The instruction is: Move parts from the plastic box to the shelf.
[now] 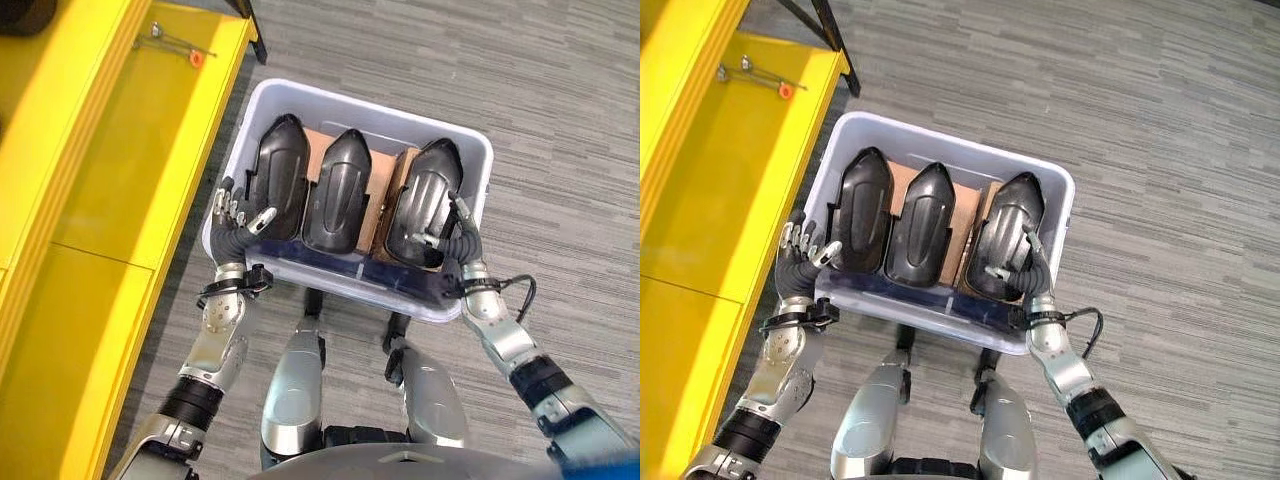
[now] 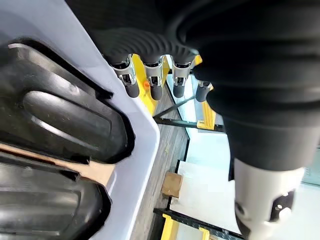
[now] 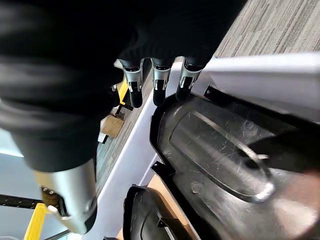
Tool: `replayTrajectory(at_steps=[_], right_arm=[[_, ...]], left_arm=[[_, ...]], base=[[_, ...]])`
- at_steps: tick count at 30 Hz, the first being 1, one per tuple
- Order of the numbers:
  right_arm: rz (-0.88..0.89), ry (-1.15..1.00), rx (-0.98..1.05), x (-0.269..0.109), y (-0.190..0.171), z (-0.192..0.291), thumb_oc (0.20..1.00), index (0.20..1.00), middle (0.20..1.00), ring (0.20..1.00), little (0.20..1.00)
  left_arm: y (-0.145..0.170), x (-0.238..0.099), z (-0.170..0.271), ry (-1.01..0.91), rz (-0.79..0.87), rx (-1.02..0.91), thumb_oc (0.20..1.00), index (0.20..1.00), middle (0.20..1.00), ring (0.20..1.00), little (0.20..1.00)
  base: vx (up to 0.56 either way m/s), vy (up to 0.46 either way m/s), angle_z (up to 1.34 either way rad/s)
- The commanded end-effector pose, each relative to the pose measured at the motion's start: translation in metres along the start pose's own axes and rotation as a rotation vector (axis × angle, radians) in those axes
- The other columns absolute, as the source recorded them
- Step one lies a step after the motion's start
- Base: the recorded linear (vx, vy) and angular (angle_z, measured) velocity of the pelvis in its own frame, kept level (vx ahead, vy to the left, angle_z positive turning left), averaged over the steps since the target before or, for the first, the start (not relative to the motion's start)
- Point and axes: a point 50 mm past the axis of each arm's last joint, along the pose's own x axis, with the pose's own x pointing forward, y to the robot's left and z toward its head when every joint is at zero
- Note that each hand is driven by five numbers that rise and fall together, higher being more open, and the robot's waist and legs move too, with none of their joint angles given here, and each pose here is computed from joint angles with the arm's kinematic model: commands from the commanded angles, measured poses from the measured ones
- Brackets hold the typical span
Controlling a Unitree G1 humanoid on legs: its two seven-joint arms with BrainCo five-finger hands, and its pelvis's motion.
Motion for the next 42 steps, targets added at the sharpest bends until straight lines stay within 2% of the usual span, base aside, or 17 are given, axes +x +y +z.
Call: replayTrajectory(at_steps=[1,8,15,23,32,38,42], right_arm=[[-0.036,-0.035,0.051,0.015,0.003,0.018,1.000,1.000,1.000,1.000,1.000],[-0.074,0.055,0.075,0.057,-0.003,0.028,1.000,1.000,1.000,1.000,1.000],[0.022,0.095,0.102,0.079,0.001,0.040,1.000,1.000,1.000,1.000,1.000],[0.157,-0.008,0.090,0.087,0.019,0.069,1.000,1.000,1.000,1.000,1.000],[0.303,-0.160,0.056,0.071,0.058,0.098,1.000,1.000,1.000,1.000,1.000],[0.033,-0.358,-0.136,0.066,0.050,0.116,1.000,1.000,1.000,1.000,1.000],[-0.082,-0.491,-0.259,0.063,0.042,0.125,1.000,1.000,1.000,1.000,1.000]], left_arm=[[-0.010,0.003,0.026,-0.125,-0.059,-0.018,1.000,1.000,1.000,1.000,1.000],[-0.030,0.016,0.032,-0.134,-0.115,-0.041,1.000,1.000,1.000,1.000,1.000],[-0.037,0.017,0.034,-0.153,-0.136,-0.080,1.000,1.000,1.000,1.000,1.000],[-0.042,0.012,0.033,-0.136,-0.172,-0.090,1.000,1.000,1.000,1.000,1.000],[-0.042,0.006,0.033,-0.132,-0.183,-0.091,1.000,1.000,1.000,1.000,1.000],[-0.047,0.003,0.031,-0.129,-0.183,-0.109,1.000,1.000,1.000,1.000,1.000],[-0.051,0.001,0.027,-0.129,-0.173,-0.130,1.000,1.000,1.000,1.000,1.000]], base=[[-0.09,0.014,0.02],[-0.07,0.012,0.06],[-0.04,0.014,0.01],[0.00,0.000,0.00],[0.00,0.003,-0.03],[-0.01,0.026,-0.03],[-0.03,0.057,-0.05]])
